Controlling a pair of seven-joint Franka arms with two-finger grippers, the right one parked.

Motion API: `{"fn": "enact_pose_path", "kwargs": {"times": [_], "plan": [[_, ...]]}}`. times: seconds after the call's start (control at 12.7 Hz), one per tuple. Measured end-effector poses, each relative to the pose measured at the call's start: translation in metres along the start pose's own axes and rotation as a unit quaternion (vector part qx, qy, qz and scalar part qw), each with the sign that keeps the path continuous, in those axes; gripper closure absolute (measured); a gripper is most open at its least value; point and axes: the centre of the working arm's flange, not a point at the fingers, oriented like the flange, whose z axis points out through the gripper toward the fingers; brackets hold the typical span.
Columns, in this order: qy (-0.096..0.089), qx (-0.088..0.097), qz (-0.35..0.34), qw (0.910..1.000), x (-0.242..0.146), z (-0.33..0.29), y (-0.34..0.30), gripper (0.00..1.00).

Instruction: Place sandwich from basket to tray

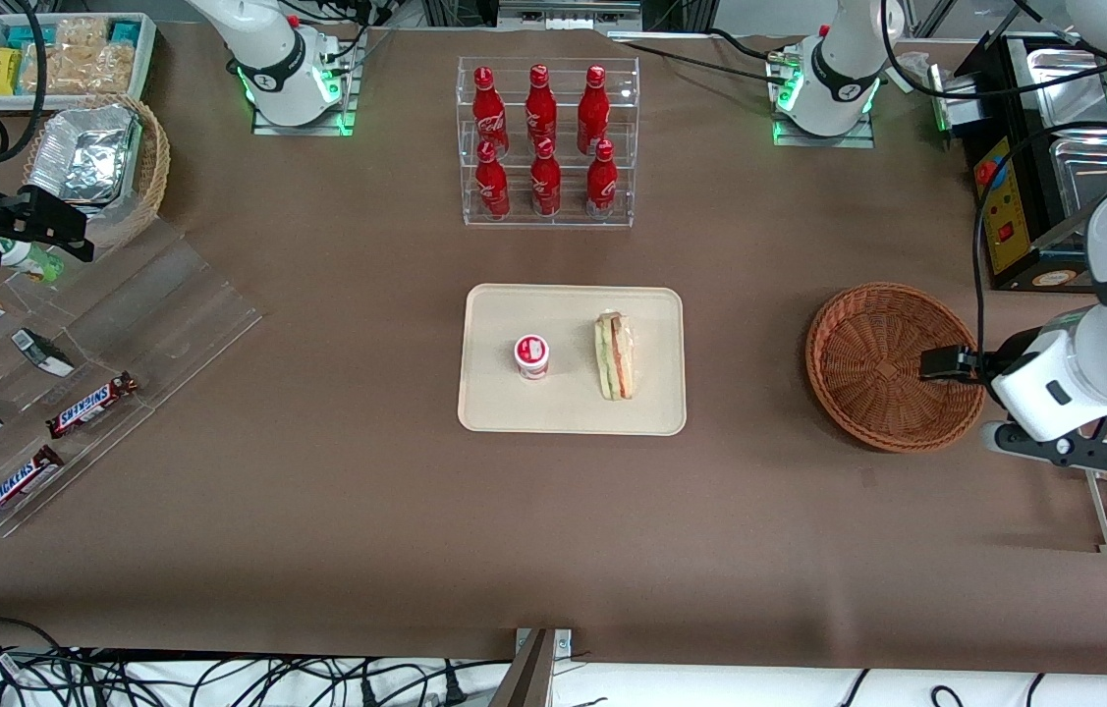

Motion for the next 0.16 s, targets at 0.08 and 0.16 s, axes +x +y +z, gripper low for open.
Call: {"fn": "enact_pose_path", "kwargs": {"times": [0.08,0.16], "plan": [[0.003,0.001,0.003,1.0,0.0033,0.0112,0.0013,0.0],[0.004,0.001,0.006,1.0,0.0047,0.0185,0.0031,0.0]]}}
